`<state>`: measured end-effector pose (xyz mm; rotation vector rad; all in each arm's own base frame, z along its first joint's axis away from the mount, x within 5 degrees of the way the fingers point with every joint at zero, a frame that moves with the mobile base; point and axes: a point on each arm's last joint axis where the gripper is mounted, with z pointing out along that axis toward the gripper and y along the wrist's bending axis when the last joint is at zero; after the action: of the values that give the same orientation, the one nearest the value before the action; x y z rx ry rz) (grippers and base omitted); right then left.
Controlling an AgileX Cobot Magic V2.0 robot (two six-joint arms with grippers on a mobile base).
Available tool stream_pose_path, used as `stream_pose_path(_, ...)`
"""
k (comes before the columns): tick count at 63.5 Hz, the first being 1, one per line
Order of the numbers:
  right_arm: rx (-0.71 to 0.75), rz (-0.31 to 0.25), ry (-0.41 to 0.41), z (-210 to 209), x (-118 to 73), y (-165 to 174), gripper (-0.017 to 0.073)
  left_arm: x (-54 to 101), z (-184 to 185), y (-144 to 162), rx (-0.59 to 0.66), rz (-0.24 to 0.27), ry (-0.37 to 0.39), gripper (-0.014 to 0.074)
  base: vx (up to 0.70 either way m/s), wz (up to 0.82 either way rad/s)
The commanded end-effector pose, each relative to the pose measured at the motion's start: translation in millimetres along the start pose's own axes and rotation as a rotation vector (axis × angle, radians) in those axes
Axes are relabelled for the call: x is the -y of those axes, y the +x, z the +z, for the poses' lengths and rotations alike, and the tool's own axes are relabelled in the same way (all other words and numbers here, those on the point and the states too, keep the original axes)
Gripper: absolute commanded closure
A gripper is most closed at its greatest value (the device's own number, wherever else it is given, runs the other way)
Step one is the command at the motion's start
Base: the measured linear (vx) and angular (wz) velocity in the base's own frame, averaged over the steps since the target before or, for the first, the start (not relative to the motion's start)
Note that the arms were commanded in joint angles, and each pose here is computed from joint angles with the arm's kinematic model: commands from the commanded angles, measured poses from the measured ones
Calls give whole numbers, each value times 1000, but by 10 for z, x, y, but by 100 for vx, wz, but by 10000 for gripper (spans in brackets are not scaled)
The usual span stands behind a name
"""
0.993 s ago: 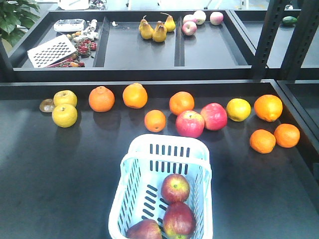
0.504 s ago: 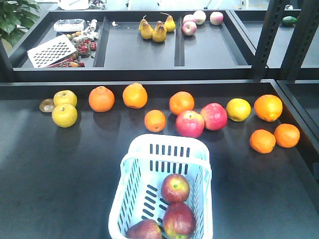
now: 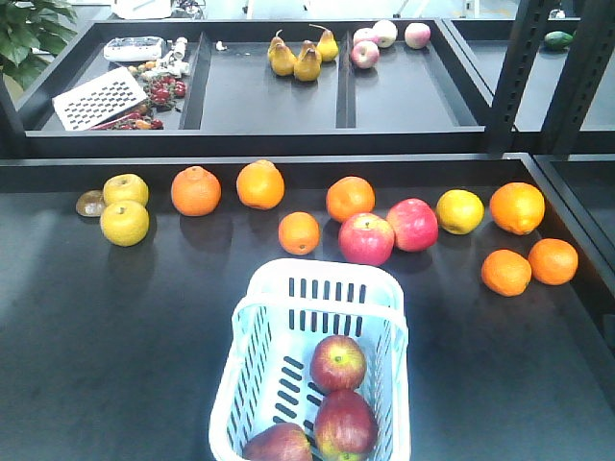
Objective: Pick three apples into basket with both arms
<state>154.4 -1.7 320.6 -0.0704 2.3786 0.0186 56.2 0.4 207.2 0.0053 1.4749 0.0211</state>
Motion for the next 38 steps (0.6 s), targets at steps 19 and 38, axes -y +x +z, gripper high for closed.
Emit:
stream_pose_path(19, 124, -24, 34, -152, 24, -109, 568, 7, -14, -63, 89, -11, 8, 600, 0, 0)
stream_pose_path(38, 478, 54, 151, -266, 78, 268, 568, 7, -14, -63, 89, -11, 8, 600, 0, 0)
